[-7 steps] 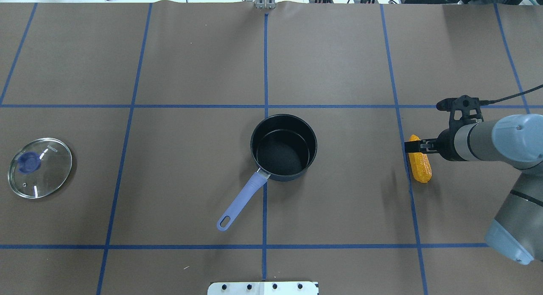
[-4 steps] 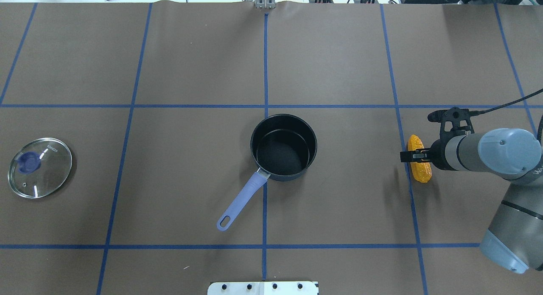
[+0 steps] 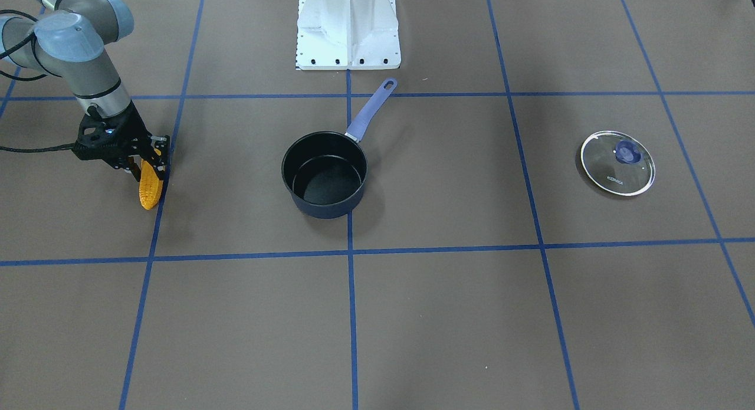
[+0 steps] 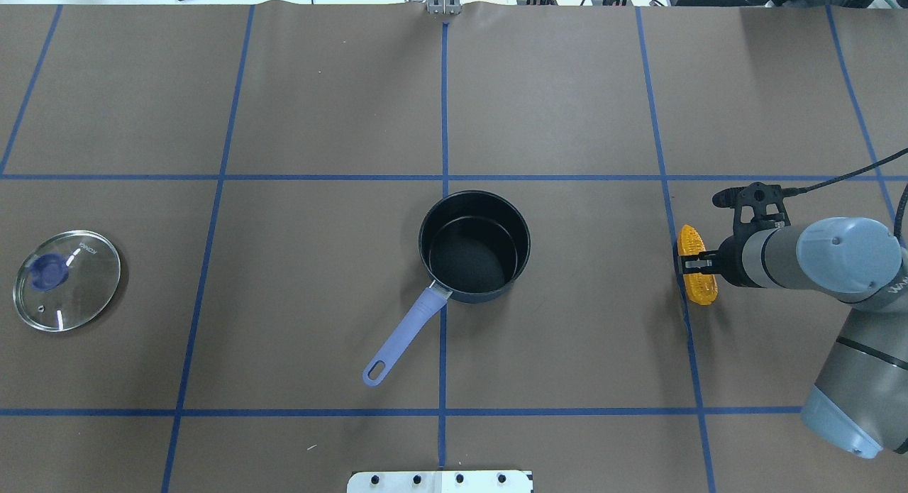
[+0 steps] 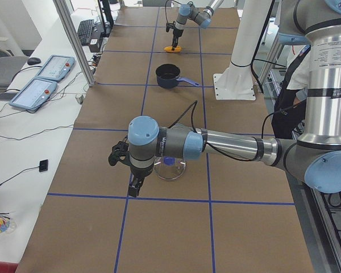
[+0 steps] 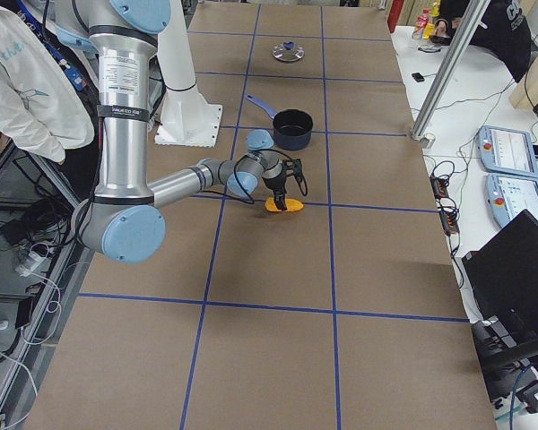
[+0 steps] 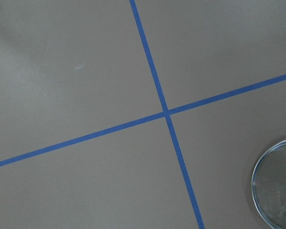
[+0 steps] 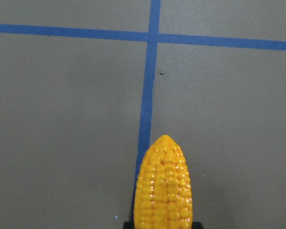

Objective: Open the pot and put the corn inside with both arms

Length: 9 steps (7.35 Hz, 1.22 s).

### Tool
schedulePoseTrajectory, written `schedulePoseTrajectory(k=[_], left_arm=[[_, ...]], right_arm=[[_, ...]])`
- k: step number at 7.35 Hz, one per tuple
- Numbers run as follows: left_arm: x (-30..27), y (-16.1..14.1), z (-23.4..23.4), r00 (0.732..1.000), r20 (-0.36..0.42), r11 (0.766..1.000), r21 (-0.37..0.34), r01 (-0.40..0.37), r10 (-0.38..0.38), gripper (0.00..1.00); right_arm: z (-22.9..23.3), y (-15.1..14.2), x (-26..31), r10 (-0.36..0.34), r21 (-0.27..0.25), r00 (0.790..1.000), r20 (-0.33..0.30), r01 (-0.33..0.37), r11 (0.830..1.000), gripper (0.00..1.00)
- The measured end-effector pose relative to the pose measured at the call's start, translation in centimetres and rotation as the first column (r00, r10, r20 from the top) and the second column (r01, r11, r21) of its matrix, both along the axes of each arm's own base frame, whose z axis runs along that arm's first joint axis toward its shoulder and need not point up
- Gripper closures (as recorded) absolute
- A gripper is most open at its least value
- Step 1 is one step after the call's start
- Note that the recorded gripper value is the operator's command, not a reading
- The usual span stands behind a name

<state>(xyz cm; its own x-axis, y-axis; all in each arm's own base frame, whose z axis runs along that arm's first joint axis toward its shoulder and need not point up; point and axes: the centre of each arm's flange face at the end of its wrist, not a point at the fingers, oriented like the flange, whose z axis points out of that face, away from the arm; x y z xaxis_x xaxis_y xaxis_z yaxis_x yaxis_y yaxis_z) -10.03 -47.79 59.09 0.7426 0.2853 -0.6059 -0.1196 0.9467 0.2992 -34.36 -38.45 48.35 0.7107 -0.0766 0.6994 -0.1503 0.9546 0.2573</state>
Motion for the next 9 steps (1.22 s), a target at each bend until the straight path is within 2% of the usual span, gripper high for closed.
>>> schedulePoseTrajectory(k=[2, 4, 6, 7, 9], left_arm=[[0.0, 0.0, -0.1, 1.0, -0.006, 1.0, 0.0, -0.001, 0.001, 0.02], [0.3, 0.1, 0.0, 0.999, -0.043, 1.0, -0.004, -0.005, 0.005, 0.02], [0.4, 0.2, 0.1, 0.999, -0.054, 1.0, -0.008, -0.006, 0.006, 0.02], [0.4, 0.2, 0.2, 0.998, -0.055, 1.0, -0.01, -0.006, 0.006, 0.02], [0.4, 0.3, 0.4, 0.998, -0.057, 1.0, -0.013, -0.006, 0.006, 0.02]], right_arm=[[-4.0, -0.8, 1.8, -0.011, 0.003, 0.996, 0.083, 0.01, 1.0, 1.0], [-10.8, -4.0, 2.4, -0.01, 0.003, 0.984, 0.179, 0.009, 1.0, 1.0], [-20.3, -6.9, -1.2, 0.026, -0.036, 0.981, 0.195, -0.02, 0.999, 1.0], [-23.8, -6.8, -3.7, 0.053, -0.06, 0.982, 0.182, -0.042, 0.997, 1.0], [-27.8, -5.6, -9.7, 0.116, -0.1, 0.981, 0.154, -0.101, 0.99, 1.0]])
